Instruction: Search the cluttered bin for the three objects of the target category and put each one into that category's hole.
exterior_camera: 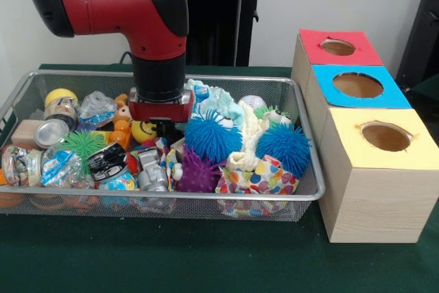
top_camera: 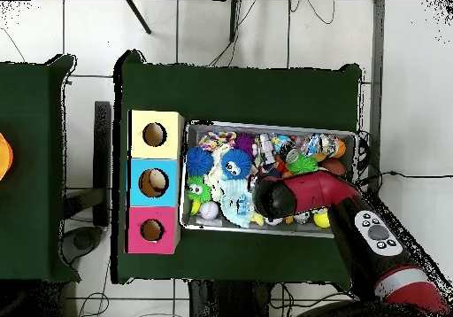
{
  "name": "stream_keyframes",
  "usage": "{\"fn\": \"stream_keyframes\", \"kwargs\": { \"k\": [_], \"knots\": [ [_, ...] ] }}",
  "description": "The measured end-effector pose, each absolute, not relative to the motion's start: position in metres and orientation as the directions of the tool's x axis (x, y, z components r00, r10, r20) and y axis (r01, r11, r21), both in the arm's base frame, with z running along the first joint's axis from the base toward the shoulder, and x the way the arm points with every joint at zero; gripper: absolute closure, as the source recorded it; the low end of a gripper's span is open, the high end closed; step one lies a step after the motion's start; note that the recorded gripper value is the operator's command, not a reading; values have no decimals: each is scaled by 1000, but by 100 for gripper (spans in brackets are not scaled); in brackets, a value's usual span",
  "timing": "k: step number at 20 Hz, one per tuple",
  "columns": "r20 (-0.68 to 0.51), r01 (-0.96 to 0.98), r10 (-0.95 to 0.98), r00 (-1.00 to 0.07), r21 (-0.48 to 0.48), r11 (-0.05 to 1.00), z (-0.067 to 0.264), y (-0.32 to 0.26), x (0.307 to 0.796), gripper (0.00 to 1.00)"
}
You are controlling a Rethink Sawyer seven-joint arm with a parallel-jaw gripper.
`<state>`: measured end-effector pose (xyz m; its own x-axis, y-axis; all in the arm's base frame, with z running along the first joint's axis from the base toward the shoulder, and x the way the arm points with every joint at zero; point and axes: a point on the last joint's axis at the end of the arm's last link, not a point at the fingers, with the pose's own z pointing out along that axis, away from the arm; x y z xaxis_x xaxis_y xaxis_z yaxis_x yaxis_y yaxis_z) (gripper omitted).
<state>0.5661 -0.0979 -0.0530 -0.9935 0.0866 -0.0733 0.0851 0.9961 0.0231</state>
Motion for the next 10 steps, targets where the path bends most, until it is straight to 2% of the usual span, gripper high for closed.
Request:
{"fn": "stream_keyframes", "kwargs": {
  "k": [4, 9, 10],
  "knots": [
    [-78, 86, 87, -993, 19, 996, -50, -99, 568, 100],
    [-83, 107, 108, -991, 20, 994, -34, -101, 572, 100],
    [-76, 125, 127, -989, 24, 992, -22, -100, 574, 100]
  ]
}}
